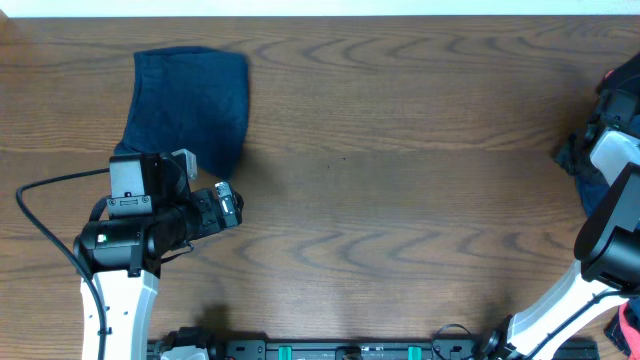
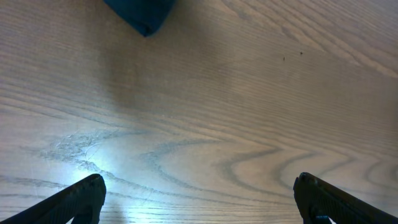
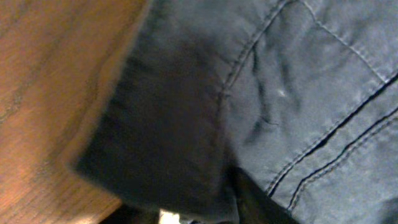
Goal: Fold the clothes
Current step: 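Reach the right gripper to the navy shorts at the right edge and grasp, then drag the navy shorts with the right gripper leftward onto the table center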
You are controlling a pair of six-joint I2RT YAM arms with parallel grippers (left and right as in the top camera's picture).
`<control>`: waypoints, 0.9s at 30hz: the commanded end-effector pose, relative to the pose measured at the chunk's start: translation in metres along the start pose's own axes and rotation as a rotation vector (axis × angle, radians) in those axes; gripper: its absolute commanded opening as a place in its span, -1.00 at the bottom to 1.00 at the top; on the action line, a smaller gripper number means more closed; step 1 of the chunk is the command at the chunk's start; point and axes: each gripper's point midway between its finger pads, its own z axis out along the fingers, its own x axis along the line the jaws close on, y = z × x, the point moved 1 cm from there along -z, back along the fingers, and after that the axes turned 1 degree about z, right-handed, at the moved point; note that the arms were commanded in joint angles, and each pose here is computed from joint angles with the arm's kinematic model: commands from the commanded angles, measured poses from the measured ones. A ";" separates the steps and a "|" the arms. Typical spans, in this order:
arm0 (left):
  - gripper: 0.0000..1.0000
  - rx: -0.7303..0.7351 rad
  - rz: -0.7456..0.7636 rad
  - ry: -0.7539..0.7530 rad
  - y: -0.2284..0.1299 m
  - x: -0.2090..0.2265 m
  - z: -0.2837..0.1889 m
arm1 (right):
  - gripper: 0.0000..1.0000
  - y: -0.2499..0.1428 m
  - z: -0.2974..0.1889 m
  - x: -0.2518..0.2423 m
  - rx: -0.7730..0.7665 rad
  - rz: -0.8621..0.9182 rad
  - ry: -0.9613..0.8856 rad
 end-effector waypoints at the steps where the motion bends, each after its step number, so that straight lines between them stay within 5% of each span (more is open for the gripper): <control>1: 0.96 -0.017 -0.002 -0.023 0.004 -0.007 -0.007 | -0.59 -0.007 0.008 -0.007 0.026 -0.004 -0.051; 5: 0.96 -0.017 -0.002 -0.023 0.004 -0.007 -0.007 | -0.98 0.014 -0.013 -0.003 -0.023 0.015 0.007; 9: 0.96 -0.017 -0.002 -0.024 0.004 -0.007 -0.007 | -0.98 0.048 -0.061 -0.009 -0.150 0.076 0.043; 16: 0.96 -0.012 -0.002 -0.043 0.003 -0.010 -0.007 | -0.98 0.095 -0.206 0.028 -0.434 0.077 0.380; 22: 0.96 -0.021 0.003 -0.056 0.005 -0.013 -0.007 | -0.98 0.070 -0.303 0.105 -0.560 -0.063 0.572; 27: 0.96 -0.050 0.013 -0.062 0.009 -0.014 -0.010 | -0.98 0.008 -0.331 0.201 -0.502 -0.274 0.716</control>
